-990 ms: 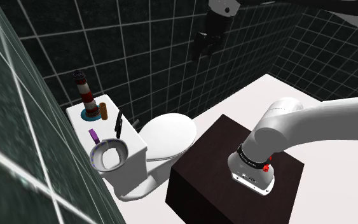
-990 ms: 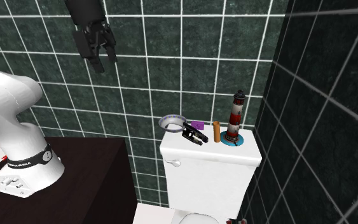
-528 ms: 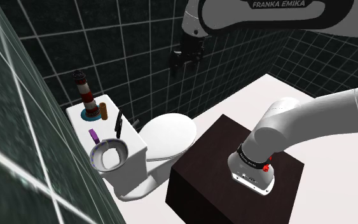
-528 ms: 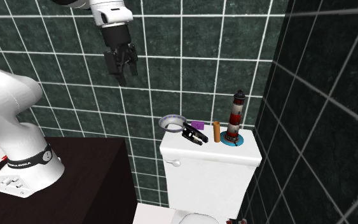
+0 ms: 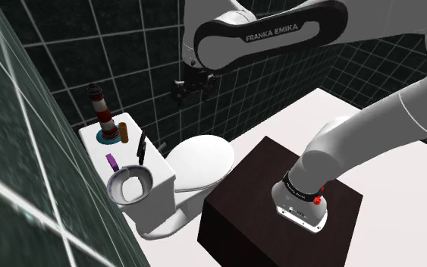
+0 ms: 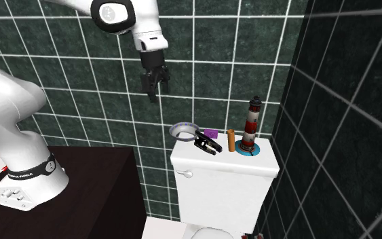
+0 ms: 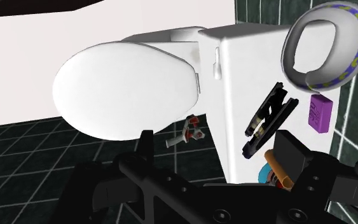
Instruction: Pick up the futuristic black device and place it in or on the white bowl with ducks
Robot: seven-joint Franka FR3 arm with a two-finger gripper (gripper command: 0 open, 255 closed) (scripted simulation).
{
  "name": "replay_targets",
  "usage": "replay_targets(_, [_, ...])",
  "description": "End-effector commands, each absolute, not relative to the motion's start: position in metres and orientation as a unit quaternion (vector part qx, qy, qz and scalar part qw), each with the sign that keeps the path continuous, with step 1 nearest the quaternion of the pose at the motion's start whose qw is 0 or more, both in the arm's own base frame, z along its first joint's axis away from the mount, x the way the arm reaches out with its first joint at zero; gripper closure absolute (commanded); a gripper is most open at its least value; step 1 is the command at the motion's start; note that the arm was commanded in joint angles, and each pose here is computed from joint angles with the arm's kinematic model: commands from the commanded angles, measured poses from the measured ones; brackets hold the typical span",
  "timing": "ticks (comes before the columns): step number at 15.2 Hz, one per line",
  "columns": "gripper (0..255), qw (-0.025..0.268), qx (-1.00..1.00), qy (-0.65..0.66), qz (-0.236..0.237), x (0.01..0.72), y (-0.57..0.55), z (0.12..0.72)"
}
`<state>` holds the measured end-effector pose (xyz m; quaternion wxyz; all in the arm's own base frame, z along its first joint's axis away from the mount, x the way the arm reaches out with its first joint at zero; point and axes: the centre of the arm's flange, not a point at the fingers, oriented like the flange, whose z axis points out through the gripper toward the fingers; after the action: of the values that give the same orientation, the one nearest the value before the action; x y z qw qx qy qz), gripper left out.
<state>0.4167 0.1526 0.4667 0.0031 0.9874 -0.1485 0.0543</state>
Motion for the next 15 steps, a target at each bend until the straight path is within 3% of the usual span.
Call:
replay_targets(1, [0,0.007,0.985,-0.167,0.053,0.431,0.168,0.445])
replay_targets(15, [0,0.039,0.957,-0.286,0.037,0.546,0.256,0.316])
